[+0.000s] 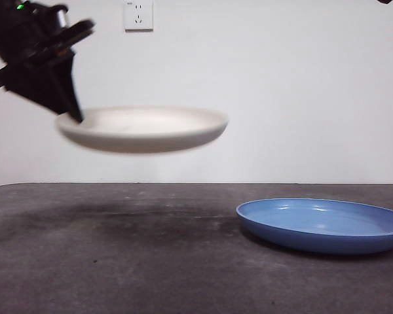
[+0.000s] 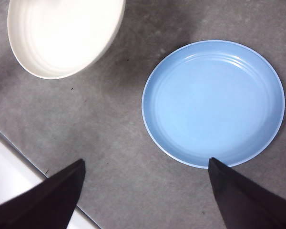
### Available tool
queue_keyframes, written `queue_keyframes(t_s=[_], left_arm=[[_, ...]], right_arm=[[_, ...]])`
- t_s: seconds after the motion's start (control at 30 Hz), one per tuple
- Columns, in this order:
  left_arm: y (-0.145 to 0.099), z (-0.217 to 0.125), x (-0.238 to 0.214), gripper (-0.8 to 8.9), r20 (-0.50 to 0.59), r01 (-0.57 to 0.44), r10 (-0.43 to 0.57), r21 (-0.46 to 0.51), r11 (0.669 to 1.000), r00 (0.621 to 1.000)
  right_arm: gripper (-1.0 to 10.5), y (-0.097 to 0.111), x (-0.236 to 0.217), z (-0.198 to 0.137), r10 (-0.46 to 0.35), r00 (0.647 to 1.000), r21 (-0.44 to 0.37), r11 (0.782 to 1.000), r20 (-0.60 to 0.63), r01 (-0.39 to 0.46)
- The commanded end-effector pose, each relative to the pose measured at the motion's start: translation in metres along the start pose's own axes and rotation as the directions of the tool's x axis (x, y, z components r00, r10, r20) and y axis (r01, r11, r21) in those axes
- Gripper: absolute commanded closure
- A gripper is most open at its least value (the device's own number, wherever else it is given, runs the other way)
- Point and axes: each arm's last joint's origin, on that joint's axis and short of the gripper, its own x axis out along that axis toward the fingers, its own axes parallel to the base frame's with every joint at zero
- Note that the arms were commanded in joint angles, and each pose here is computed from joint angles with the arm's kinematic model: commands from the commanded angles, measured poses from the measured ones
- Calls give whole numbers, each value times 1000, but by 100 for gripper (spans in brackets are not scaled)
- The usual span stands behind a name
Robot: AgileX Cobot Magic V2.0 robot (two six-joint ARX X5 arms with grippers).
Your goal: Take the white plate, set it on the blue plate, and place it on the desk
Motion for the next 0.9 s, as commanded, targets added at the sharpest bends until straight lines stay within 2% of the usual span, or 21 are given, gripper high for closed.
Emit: queue_keyframes(t_s=[0.03, 0.2, 0.5, 0.7, 0.9], left_arm=[[-18, 12, -1, 798, 40, 47, -47, 11, 999, 998], [-45, 22, 10, 798, 61, 109, -112, 51, 993, 992], [-91, 48, 58, 798, -9, 183, -183, 105, 977, 983], [-115, 57, 99, 798, -75, 211, -202, 128, 969, 976], [-132, 59, 142, 798, -150, 219, -198, 134, 966, 969]], right_arm=[[528, 2, -3, 4, -1, 1000, 22, 1000, 20, 0], [528, 3, -6, 4, -21, 999, 31, 999, 30, 20], [527, 14, -32, 4, -99, 987, 18, 995, 122, 98], [526, 26, -59, 4, -150, 969, 26, 989, 198, 148], [526, 35, -78, -2, -194, 956, 28, 981, 221, 193]])
